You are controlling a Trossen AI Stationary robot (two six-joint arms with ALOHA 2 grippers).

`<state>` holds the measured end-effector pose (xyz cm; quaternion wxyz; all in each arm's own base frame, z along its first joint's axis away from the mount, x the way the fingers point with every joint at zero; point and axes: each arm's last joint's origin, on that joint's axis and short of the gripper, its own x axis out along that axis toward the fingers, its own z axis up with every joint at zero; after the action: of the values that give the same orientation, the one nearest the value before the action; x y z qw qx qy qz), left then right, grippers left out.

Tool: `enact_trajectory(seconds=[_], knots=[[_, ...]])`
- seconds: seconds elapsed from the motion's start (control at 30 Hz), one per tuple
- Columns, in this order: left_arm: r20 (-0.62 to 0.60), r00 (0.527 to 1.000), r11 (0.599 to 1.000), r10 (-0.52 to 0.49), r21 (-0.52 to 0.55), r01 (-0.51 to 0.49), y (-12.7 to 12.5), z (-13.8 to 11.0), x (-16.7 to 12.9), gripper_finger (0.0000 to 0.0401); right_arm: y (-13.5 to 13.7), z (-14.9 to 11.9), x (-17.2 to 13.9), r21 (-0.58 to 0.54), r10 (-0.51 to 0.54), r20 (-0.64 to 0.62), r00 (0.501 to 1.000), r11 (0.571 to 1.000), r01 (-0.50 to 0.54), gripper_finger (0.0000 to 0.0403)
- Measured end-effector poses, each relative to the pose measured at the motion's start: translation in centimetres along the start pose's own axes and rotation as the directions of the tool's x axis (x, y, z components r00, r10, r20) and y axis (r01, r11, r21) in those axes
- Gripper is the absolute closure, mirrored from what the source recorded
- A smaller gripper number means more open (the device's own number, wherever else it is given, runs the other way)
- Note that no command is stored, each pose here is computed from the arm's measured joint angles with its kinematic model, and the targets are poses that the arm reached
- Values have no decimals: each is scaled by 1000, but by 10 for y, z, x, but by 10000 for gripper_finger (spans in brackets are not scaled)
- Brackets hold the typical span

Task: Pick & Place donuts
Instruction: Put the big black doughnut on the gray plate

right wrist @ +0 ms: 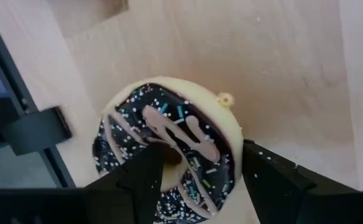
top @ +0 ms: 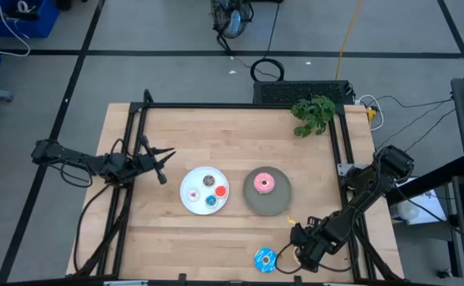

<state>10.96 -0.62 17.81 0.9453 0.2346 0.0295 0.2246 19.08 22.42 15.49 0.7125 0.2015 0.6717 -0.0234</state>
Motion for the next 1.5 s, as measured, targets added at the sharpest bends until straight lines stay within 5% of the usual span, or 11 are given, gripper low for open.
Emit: enact_trajectory(seconds=[0.5, 0.73, 0.87, 1.1, 1.27, 1.5], knots=[[-4, 1000, 1000, -2, 10, 2, 0, 0, 0, 345, -22, -7, 22, 35, 4, -26, 1000, 999, -3, 211], [-4, 1000, 1000, -2, 9, 2, 0, 0, 0, 345, -26, 2, 8, 77, 43, 0, 999, 996, -43, 317], [-4, 1000, 1000, -2, 9, 2, 0, 0, 0, 345, -28, 11, -14, 88, 121, 57, 991, 988, -126, 388], [-3, 1000, 1000, -3, 8, 3, 0, 0, 0, 345, -23, 34, -61, 25, 168, 171, 971, 984, -175, 395], [-3, 1000, 1000, -3, 8, 3, 0, 0, 0, 345, -14, 60, -114, -39, 115, 181, 977, 993, -110, 397], [-2, 1000, 1000, -3, 5, 3, 0, 0, 0, 345, -16, 84, -175, 38, -40, 101, 994, 999, 36, 398]])
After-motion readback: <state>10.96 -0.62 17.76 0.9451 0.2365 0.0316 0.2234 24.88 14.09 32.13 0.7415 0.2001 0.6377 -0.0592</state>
